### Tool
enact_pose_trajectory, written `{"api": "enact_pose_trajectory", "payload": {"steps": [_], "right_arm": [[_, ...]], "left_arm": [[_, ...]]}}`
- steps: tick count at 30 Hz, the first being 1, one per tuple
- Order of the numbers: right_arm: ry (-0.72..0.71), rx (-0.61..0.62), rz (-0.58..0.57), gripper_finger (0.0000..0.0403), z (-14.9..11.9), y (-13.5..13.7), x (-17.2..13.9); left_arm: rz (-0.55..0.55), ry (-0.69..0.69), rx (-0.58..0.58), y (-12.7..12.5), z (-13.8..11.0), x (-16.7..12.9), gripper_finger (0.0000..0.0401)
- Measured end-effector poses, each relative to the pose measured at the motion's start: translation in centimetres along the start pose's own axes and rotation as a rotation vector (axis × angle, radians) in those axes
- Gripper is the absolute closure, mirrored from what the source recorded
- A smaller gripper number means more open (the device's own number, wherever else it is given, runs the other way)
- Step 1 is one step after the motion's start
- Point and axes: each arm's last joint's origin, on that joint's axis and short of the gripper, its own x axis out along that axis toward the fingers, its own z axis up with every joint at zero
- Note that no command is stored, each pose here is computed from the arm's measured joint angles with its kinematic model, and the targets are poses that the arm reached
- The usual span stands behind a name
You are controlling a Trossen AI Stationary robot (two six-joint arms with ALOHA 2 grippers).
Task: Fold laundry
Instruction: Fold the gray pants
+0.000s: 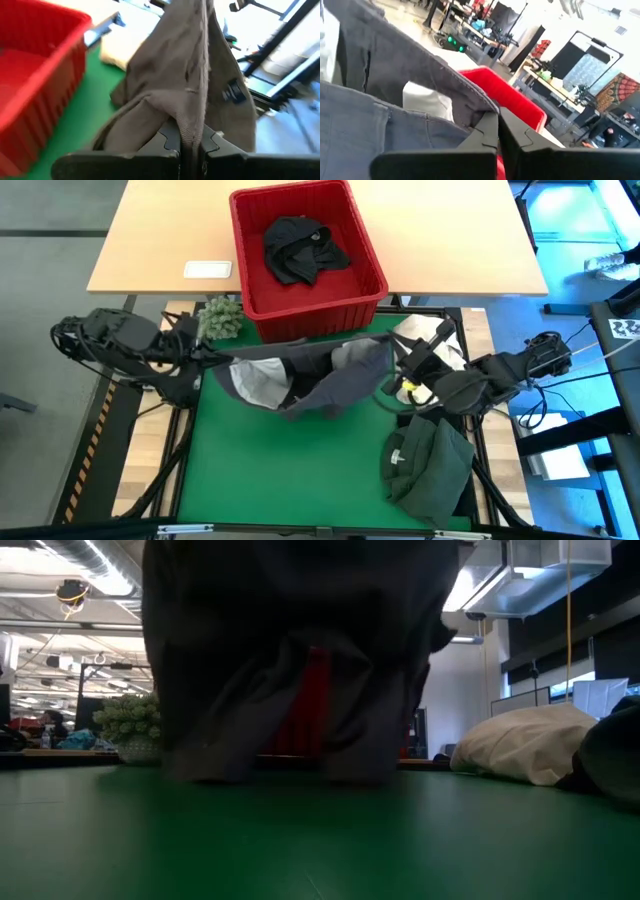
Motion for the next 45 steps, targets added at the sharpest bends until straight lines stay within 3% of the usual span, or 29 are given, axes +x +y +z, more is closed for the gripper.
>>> {"api": "enact_pose_trajectory", "payload": {"steps": [7, 15, 22, 29, 33, 45], "right_arm": [[-0.072, -0.025, -0.055, 0.0403, 2.2, -0.7, -0.1], [-0.075, -0.076, -0.138, 0.0403, 3.5, -1.6, -0.3], [-0.100, -0.075, -0.118, 0.0403, 3.7, -2.2, -0.4], [-0.150, 0.008, -0.096, 0.0403, 3.6, -5.1, 0.5], [-0.139, 0.028, -0.047, 0.0403, 2.6, -5.9, 1.8], [-0.025, 0.047, 0.116, 0.0403, 0.1, -5.2, 3.4]], "left_arm": [[-0.035, 0.078, -0.061, 0.2, -0.5, -0.2, 0.0401], [0.002, -0.024, -0.076, 0.6, -0.1, -1.1, 0.0401], [0.042, -0.215, 0.034, 0.9, 1.1, -2.5, 0.0401], [0.170, -0.367, 0.172, 1.1, 2.2, -3.4, 0.0401], [0.223, -0.338, 0.246, 1.4, 1.9, -3.3, 0.0401], [0.249, -0.164, 0.246, 2.1, 0.2, -2.8, 0.0401]]}}
